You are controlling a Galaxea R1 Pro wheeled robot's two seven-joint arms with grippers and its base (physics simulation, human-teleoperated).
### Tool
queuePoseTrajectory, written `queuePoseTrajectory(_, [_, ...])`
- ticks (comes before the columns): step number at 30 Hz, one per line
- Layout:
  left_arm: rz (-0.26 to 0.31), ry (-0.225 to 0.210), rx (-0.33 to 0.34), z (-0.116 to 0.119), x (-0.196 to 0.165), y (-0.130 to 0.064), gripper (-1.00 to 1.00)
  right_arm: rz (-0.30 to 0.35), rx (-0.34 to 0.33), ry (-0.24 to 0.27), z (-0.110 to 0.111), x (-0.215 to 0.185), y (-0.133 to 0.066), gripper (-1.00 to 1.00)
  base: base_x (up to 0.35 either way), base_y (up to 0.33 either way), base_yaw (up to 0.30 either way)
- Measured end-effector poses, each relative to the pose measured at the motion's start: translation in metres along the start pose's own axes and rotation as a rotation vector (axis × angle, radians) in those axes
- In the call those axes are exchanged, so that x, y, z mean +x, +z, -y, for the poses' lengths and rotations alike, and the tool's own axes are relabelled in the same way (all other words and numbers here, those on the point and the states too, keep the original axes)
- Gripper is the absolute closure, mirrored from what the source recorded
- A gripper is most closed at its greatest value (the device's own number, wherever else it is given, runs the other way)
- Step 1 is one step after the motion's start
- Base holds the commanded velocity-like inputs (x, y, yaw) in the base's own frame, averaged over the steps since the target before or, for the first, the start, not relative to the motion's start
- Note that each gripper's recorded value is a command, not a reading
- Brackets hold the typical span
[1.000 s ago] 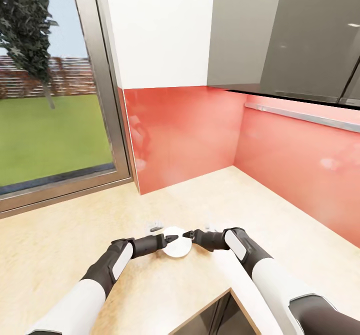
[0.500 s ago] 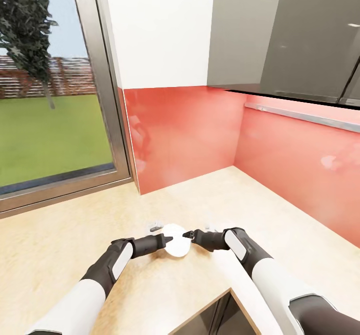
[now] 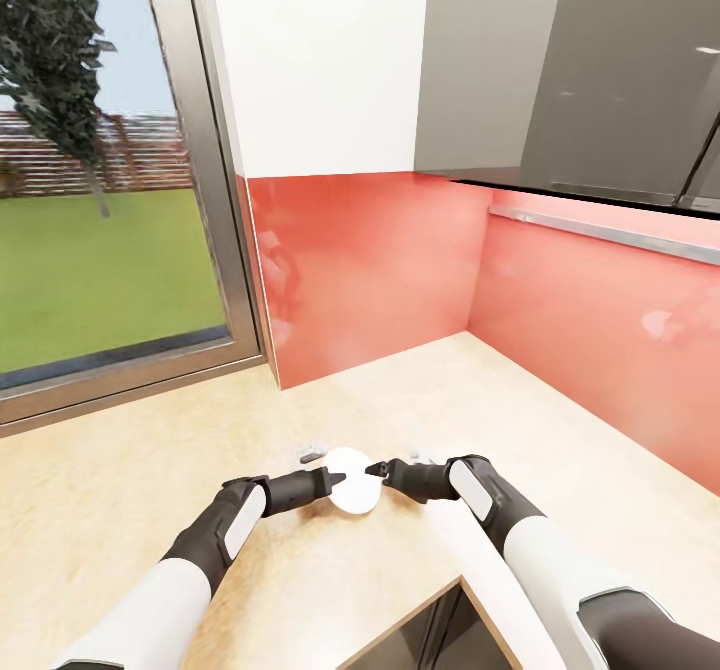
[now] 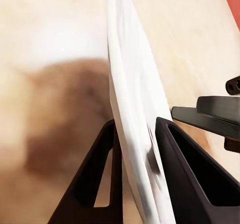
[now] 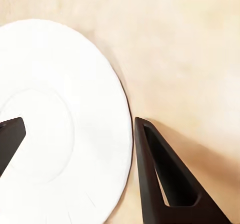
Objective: Set up a coffee station on the kitchen countertop: keep the coffee maker on the countertop, move the bottle of coffee from the kitchen shelf to the counter next to the coffee maker, place a paper coffee filter on top of the coffee maker, put the saucer next to the coffee maker with the coffee cup on the saucer, and place the electric kettle next to the coffee maker.
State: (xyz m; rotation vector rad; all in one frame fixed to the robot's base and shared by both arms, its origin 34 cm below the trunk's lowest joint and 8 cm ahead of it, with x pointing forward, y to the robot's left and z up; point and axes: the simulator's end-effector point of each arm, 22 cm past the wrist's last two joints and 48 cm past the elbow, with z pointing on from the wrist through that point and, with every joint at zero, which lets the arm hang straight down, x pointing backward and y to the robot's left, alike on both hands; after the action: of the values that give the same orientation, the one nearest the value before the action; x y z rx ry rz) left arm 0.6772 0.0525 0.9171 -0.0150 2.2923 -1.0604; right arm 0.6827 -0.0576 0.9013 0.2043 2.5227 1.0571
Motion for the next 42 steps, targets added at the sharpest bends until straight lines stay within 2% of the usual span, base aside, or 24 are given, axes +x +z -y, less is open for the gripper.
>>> queuePoseTrajectory(12, [0.000, -0.001, 0.000, 0.000, 0.000, 0.000, 1.00, 0.000, -0.003, -0.002, -0.001, 0.000, 0.000, -1.00, 0.000, 0.000, 0.000])
queuePoseTrajectory(19, [0.000, -0.001, -0.001, 0.000, 0.000, 0.000, 1.00, 0.024, -0.026, -0.014, -0.012, -0.013, -0.005, -1.00, 0.000, 0.000, 0.000])
queuePoseTrajectory(25, [0.000, 0.000, -0.001, 0.000, 0.000, 0.000, 1.00, 0.103, -0.085, -0.103, -0.055, -0.052, -0.022, -1.00, 0.000, 0.000, 0.000])
queuePoseTrajectory(28, [0.000, -0.001, -0.001, 0.000, 0.000, 0.000, 1.00, 0.173, -0.129, -0.173, -0.087, -0.080, -0.041, -1.00, 0.000, 0.000, 0.000])
queuePoseTrajectory(29, [0.000, 0.000, -0.001, 0.000, 0.000, 0.000, 1.00, 0.186, -0.134, -0.186, -0.092, -0.085, -0.045, -1.00, 0.000, 0.000, 0.000])
queuePoseTrajectory(30, [0.000, 0.001, -0.001, 0.000, 0.000, 0.000, 1.00, 0.204, -0.136, -0.201, -0.094, -0.092, -0.051, -1.00, 0.000, 0.000, 0.000])
queuePoseTrajectory(33, [0.003, 0.004, -0.004, -0.002, -0.002, -0.002, 1.00, 0.301, -0.142, -0.289, -0.105, -0.128, -0.088, -1.00, 0.000, 0.000, 0.000])
queuePoseTrajectory(35, [0.004, 0.002, -0.007, -0.004, -0.004, -0.003, 1.00, 0.338, -0.135, -0.322, -0.105, -0.141, -0.103, -1.00, 0.000, 0.000, 0.000])
queuePoseTrajectory(42, [0.007, 0.010, -0.012, -0.005, -0.006, -0.004, 1.00, 0.357, -0.137, -0.334, -0.107, -0.146, -0.107, -1.00, 0.000, 0.000, 0.000])
